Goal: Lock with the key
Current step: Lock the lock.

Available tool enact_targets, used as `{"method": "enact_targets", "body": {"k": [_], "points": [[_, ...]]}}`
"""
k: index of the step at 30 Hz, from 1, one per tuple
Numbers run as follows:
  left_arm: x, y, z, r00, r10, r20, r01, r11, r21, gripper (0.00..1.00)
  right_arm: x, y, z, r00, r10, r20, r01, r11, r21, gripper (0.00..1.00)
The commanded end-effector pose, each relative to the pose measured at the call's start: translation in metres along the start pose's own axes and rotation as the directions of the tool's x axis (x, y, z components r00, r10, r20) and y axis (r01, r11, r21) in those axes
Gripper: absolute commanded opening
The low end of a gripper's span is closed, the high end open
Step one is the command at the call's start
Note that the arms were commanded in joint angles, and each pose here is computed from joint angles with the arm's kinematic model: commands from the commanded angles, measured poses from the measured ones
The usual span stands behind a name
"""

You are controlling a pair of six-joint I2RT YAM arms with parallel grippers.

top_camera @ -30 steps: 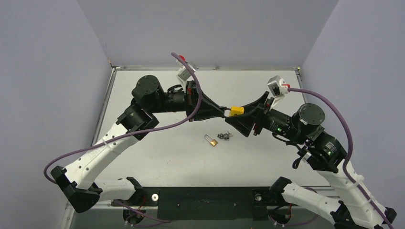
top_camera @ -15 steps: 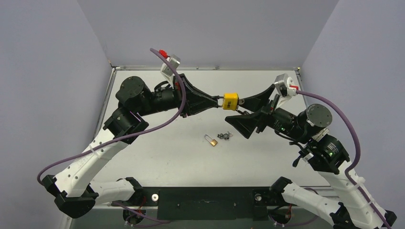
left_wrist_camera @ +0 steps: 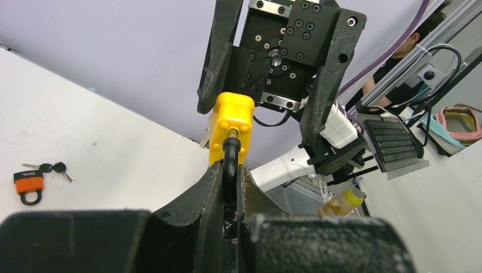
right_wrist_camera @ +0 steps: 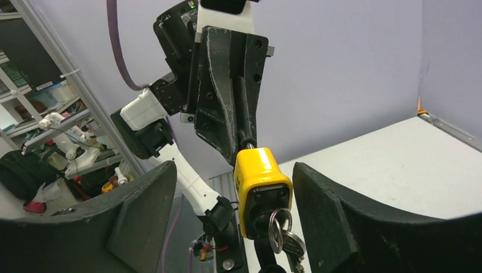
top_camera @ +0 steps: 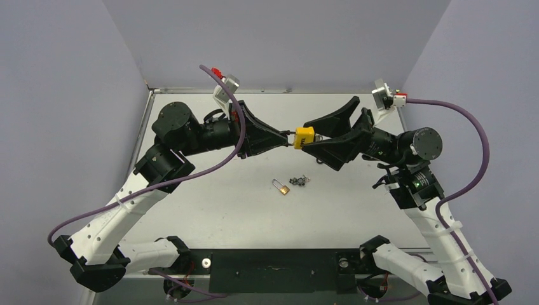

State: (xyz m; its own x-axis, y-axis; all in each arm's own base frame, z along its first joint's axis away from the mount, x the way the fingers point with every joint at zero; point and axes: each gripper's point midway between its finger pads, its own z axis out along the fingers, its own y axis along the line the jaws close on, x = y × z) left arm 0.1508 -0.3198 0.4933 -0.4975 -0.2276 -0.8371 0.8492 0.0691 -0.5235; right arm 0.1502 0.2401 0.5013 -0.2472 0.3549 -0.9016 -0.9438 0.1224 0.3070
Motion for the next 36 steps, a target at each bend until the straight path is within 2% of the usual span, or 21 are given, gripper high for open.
{"method": "enact_targets", "body": {"k": [1,4,8,18,22,26,31,33,36], "points": [[-0.04,-0.041,-0.013,0.989,0.093,0.114,-0.102,0.992,0.078,0.0,-0.005,0.014,0.0,0.999,-0.034,0.01,0.035,0.998,-0.059,0.66],[-0.041,-0.043,-0.013,0.989,0.093,0.115,-0.103,0.991,0.084,0.0,-0.001,0.011,0.0,0.999,-0.034,0.001,0.034,0.998,-0.049,0.56],[-0.042,-0.045,-0.014,0.989,0.094,0.118,-0.104,0.991,0.086,0.0,0.004,0.007,-0.001,1.0,-0.026,-0.015,0.025,0.999,-0.039,0.48],[-0.044,-0.044,-0.012,0.989,0.088,0.121,-0.098,0.992,0.084,0.0,0.015,0.008,-0.001,0.999,-0.017,-0.046,0.015,0.999,-0.033,0.45],[-0.043,-0.043,-0.011,0.989,0.086,0.12,-0.096,0.992,0.083,0.0,0.019,0.007,-0.001,0.998,-0.027,-0.06,0.026,0.999,-0.018,0.4],[-0.041,-0.041,-0.011,0.99,0.081,0.114,-0.09,0.993,0.078,0.0,0.018,0.006,-0.002,0.998,-0.033,-0.056,0.033,0.999,-0.009,0.27],[-0.035,-0.037,-0.01,0.993,0.073,0.094,-0.08,0.994,0.074,0.0,0.015,0.01,-0.002,0.998,-0.031,-0.048,0.03,0.999,-0.013,0.04],[-0.032,-0.034,-0.008,0.994,0.071,0.086,-0.077,0.995,0.07,0.0,0.015,0.014,-0.001,0.999,-0.023,-0.047,0.022,0.999,-0.024,0.0],[-0.028,-0.03,-0.004,0.995,0.07,0.072,-0.074,0.995,0.064,0.0,0.02,0.022,0.007,0.998,-0.007,-0.06,0.004,0.999,-0.047,0.0]]}}
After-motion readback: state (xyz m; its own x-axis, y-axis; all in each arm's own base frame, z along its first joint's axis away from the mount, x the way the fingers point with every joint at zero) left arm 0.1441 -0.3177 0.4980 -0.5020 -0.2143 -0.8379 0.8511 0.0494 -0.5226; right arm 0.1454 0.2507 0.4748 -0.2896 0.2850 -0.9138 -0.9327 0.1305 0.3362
